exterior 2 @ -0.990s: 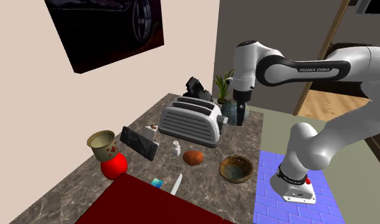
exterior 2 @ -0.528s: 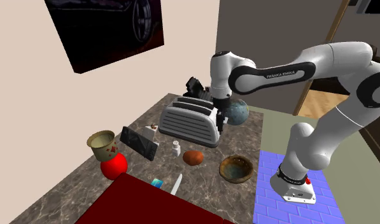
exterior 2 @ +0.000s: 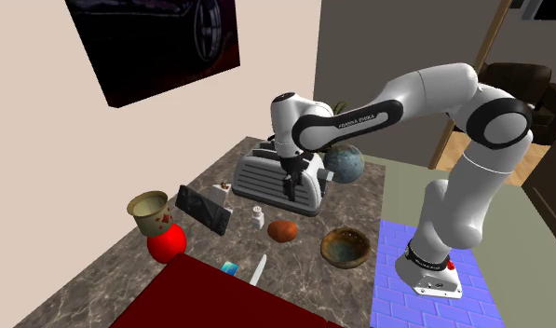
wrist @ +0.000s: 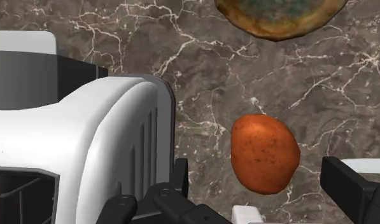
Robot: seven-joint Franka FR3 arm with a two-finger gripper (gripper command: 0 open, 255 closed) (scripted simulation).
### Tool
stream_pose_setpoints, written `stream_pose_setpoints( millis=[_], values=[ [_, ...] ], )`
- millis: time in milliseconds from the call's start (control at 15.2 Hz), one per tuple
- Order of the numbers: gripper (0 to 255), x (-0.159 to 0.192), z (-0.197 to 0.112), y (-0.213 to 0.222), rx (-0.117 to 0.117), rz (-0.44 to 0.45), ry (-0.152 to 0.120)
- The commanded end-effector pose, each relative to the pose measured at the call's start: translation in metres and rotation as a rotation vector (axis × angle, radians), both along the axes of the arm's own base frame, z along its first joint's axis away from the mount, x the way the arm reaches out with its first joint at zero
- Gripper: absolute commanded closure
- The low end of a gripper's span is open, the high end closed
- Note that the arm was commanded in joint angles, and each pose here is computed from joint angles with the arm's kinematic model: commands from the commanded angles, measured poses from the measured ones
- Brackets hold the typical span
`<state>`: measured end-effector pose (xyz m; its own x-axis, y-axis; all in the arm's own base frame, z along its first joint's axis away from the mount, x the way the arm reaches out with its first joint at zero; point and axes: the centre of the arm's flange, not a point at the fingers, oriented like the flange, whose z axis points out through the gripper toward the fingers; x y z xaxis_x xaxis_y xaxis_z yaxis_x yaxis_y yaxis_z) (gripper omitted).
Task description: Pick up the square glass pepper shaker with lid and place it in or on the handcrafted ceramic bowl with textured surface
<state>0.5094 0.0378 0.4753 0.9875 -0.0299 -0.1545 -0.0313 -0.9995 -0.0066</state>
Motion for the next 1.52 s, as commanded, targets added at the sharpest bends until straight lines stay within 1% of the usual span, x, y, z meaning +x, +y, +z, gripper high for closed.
stream_pose_setpoints(
  millis=[0, 858, 1320, 1452],
  values=[
    [0, 0.025, -0.015, 0.004, -0.002, -0.008, 0.009],
    [0, 0.175, -0.105, 0.022, -0.014, -0.059, 0.065],
    [0, 0.167, -0.141, 0.022, -0.014, -0.059, 0.065],
    [0, 0.167, -0.144, 0.022, -0.014, -0.059, 0.065]
  ],
)
